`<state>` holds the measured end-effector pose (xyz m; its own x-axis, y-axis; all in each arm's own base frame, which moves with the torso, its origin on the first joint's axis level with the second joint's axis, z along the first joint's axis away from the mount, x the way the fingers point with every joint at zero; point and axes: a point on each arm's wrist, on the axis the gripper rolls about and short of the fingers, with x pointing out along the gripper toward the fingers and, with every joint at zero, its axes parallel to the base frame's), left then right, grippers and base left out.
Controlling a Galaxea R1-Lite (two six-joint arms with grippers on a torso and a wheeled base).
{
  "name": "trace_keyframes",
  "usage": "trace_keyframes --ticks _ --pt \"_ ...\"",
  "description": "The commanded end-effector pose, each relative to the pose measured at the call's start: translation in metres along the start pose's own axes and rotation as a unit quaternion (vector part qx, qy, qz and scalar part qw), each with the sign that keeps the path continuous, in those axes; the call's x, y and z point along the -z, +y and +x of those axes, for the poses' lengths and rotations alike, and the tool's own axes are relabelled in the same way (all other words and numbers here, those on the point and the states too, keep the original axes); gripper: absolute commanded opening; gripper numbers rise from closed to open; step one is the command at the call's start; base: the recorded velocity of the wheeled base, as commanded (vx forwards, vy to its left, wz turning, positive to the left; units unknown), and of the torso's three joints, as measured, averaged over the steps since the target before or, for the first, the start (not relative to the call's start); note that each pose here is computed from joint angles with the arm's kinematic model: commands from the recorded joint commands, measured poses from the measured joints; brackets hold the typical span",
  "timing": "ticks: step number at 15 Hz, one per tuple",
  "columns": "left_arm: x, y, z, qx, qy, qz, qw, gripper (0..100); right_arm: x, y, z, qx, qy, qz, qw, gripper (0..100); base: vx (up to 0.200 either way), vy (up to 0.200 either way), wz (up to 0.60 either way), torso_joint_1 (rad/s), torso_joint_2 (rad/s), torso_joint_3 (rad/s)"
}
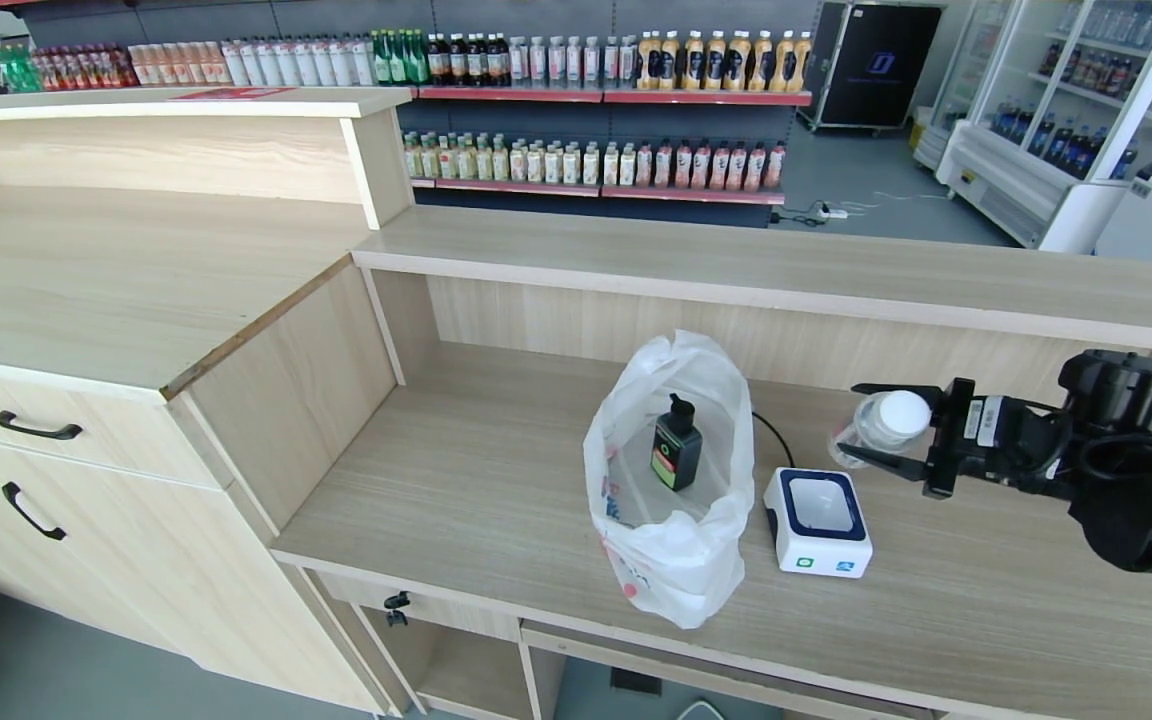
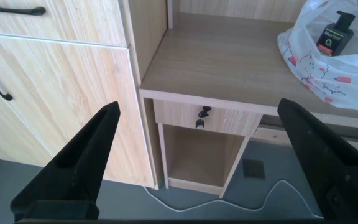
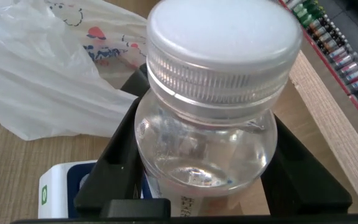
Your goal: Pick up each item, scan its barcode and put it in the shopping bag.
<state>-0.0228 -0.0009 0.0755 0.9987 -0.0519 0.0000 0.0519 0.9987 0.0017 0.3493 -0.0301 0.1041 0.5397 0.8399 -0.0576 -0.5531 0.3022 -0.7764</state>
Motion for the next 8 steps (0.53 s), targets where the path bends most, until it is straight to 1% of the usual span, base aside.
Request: trace_keyframes --ticks 1,5,8 --pt "0.0 0.0 0.0001 0.0 0.001 0.0 1.0 100 -0.0063 -0.0006 -0.0023 0.001 -0.001 -0.005 1.0 0 0.0 0.0 0.0 0.0 0.0 0.0" --pt "0.0 0.0 0.0001 0.001 0.001 0.0 1.0 100 -0.0018 0.0067 -0.0017 -0.005 0.001 -0.014 1.0 0 0.0 0.0 0.0 0.0 0.0 0.0" --pt "0.0 0.0 0.0001 0.0 0.001 0.0 1.0 100 -0.0039 0.0074 -0.0027 -0.006 0.003 -0.012 1.0 0 0.0 0.0 0.0 0.0 0.0 0.0"
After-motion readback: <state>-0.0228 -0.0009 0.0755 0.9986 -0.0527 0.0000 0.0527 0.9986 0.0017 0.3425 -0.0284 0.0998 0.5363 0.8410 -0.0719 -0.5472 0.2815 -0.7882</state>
